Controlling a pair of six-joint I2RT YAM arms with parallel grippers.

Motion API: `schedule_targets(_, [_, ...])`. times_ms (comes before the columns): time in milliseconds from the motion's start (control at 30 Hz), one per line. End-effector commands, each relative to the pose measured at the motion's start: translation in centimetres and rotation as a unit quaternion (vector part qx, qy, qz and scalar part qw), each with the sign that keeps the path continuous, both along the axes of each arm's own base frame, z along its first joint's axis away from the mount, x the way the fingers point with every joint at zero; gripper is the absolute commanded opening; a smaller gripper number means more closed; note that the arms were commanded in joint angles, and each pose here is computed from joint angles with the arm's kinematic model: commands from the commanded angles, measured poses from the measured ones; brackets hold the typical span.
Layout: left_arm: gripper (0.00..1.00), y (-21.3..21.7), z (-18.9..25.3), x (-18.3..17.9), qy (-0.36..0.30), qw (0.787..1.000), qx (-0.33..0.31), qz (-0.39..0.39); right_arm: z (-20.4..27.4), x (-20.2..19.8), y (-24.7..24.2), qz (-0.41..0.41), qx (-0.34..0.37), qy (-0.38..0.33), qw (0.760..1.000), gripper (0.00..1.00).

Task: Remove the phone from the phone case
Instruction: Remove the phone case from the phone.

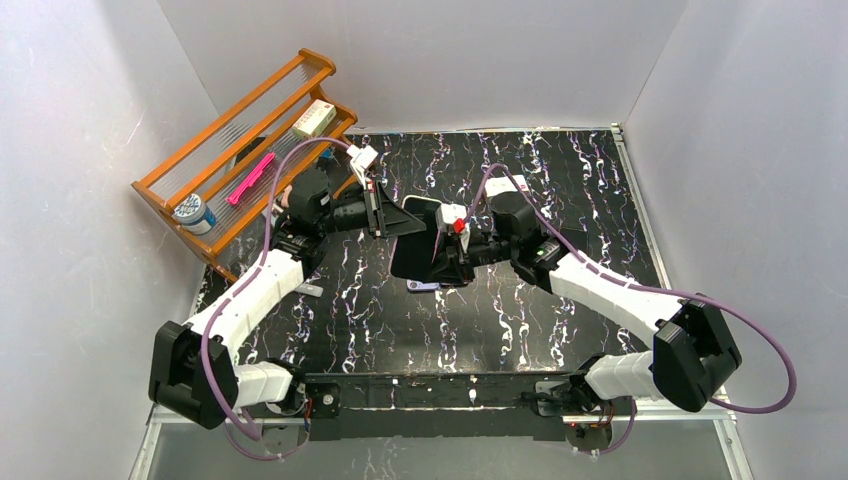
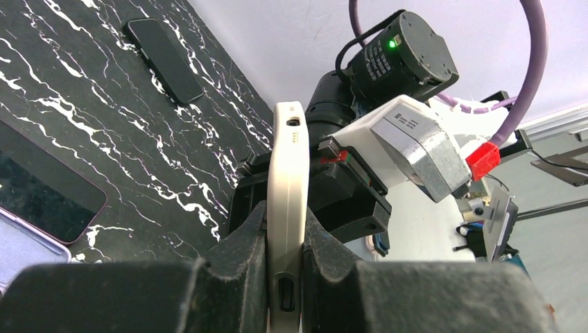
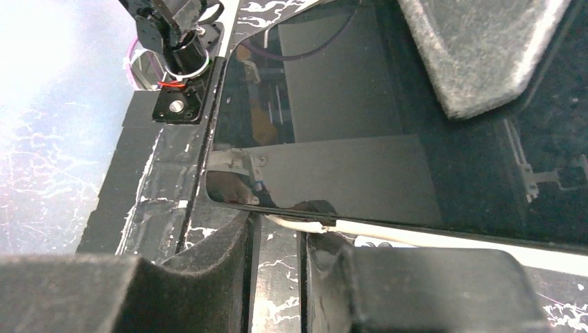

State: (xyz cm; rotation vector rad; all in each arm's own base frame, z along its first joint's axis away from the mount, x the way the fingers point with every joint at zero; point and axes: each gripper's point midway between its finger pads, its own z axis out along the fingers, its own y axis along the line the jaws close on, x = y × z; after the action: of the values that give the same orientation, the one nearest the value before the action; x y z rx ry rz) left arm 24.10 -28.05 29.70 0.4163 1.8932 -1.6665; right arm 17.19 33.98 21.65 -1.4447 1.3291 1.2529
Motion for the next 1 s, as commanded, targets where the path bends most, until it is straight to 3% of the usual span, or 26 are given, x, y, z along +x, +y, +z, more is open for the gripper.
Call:
schedule_targets(0, [0.0,-0.4,2.7,-0.4,0.008,0.999,-0.032,-0.006,4.0,2.8,1.4,-0.038,0.043,-0.096,0.994,0.01])
schedule_targets(267, [0.0,-0.1,2.5,-1.0,0.009,0.999,-0.043,0.001,4.8,8.4,0.3,-0.22,0.056,-0.086,0.97,0.01])
schedule_targets(333, [0.0,0.1,2.5,-0.9,0.002,0.999,-0.046,0.011,4.9,8.3,0.0,-0.23,0.064,-0.074,0.968,0.09])
schedule_targets(400, [0.0,0.5,2.7,-0.3,-0.008,0.998,-0.05,0.036,4.9,8.0,-0.4,-0.24,0.074,-0.063,0.966,0.22])
schedule_targets(633, [0.0,4.3,3.3,2.7,-0.078,0.977,-0.031,0.197,3.9,6.0,-2.8,-0.278,0.085,0.008,0.957,0.57])
schedule_targets(733, [0.0,5.0,2.6,3.4,-0.079,0.969,-0.031,0.23,4.1,4.7,-3.3,-0.28,0.108,0.06,0.952,0.63])
schedule_targets(967, [0.0,5.4,1.7,4.3,-0.055,0.963,-0.055,0.257,5.9,0.7,-2.4,-0.205,0.168,0.2,0.943,0.69])
